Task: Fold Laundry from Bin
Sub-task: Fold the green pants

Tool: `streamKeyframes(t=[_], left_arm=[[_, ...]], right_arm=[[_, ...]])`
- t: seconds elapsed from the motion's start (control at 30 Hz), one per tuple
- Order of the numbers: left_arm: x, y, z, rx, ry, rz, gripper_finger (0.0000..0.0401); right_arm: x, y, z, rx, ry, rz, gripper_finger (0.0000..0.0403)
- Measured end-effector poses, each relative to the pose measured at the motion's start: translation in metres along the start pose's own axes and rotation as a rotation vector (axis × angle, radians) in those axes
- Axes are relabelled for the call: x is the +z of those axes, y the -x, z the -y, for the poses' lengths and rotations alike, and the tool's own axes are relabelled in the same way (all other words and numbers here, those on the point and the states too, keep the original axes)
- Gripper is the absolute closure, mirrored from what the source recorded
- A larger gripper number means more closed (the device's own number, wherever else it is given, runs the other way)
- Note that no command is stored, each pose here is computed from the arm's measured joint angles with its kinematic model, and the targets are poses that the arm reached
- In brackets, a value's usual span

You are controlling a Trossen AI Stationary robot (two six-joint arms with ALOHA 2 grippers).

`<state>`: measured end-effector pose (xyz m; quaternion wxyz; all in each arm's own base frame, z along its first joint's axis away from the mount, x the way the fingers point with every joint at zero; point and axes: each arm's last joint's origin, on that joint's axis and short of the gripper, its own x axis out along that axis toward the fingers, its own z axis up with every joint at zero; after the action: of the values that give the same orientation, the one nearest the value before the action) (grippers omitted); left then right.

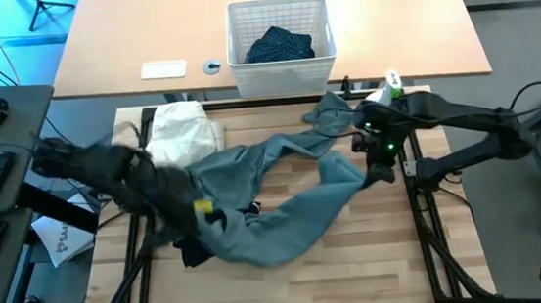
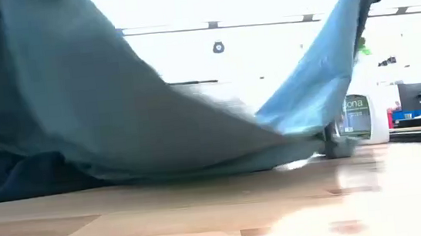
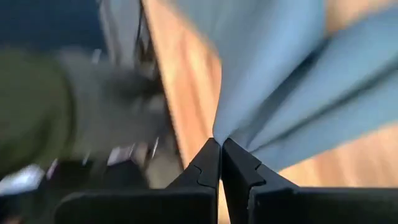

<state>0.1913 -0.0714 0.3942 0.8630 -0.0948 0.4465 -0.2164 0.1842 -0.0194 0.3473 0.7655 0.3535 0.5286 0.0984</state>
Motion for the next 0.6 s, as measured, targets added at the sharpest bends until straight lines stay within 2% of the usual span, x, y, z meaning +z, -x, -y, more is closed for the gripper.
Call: streamKeyframes(t=[0.13, 0.23, 0.27, 0.3, 0.37, 0.47, 0.6], left_arm=[[0.000, -0.044, 0.030, -0.030, 0.104, -0.140, 0.0401], [0.004, -0.076, 0.057, -0.085, 0.196, -0.149, 0.0401], [0.005, -0.084, 0.064, -0.097, 0.228, -0.139, 0.0401], [0.005, -0.090, 0.071, -0.096, 0.259, -0.124, 0.0401], [0.000, -0.097, 0.080, -0.052, 0.333, -0.121, 0.0401], [-0.009, -0.099, 0.085, 0.049, 0.431, -0.126, 0.0401], [-0.025, -0.089, 0.081, 0.182, 0.485, -0.202, 0.0401]], right_arm=[[-0.011, 0.000, 0.016, 0.151, -0.018, -0.249, 0.0403], [-0.006, 0.010, 0.014, 0.419, 0.037, -0.136, 0.0403], [-0.003, 0.017, 0.010, 0.510, 0.092, -0.081, 0.0403], [0.002, 0.025, 0.007, 0.554, 0.167, -0.020, 0.0403], [0.010, 0.035, 0.007, 0.488, 0.279, 0.082, 0.0403], [0.031, 0.048, 0.018, 0.245, 0.416, 0.241, 0.0403], [0.066, 0.061, 0.044, -0.083, 0.390, 0.400, 0.0403]])
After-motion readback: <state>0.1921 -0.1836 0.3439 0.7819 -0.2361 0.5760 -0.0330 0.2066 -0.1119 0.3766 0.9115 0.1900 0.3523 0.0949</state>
